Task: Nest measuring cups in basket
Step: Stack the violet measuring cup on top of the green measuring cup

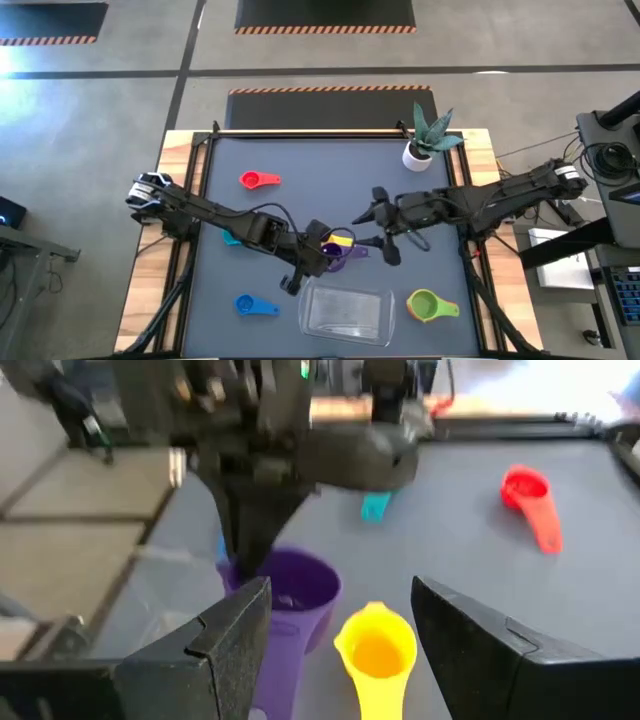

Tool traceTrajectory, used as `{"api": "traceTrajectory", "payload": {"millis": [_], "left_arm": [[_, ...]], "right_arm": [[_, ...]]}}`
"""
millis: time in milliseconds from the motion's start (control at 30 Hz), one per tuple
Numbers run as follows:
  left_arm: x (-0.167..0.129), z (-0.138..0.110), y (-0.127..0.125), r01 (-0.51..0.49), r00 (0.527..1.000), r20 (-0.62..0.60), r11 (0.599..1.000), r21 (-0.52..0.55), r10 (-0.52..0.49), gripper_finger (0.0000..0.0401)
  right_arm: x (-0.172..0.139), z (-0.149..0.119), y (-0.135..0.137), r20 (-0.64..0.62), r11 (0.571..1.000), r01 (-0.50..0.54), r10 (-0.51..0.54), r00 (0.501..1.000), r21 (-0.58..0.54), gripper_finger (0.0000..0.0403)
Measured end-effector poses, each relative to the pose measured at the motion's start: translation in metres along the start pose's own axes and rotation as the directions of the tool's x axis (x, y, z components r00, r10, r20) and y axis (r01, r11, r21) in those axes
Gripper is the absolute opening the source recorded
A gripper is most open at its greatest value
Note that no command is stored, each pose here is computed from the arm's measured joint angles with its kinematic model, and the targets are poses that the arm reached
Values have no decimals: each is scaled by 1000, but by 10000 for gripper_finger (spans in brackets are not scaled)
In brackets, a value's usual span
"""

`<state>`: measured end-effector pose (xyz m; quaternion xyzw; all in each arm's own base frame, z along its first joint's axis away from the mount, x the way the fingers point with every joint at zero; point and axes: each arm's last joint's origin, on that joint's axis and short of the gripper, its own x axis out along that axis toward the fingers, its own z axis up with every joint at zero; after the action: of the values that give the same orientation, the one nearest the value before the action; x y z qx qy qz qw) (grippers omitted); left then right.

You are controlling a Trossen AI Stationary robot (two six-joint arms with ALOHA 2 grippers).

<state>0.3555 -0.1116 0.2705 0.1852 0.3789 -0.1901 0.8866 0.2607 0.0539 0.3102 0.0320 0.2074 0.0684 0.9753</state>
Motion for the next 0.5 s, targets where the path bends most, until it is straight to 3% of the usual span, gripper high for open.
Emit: {"api": "traceTrajectory", "payload": {"millis": [167,500], "left_arm": [[0,-1,-1,25,1000,-7,1000,0,-25,0],[0,-4,-1,1,999,-44,1000,-20,-2,0]], "right_arm": [[18,6,2,-115,1000,-5,6,993,10,247],[53,7,5,-335,998,18,4,942,61,321]]}}
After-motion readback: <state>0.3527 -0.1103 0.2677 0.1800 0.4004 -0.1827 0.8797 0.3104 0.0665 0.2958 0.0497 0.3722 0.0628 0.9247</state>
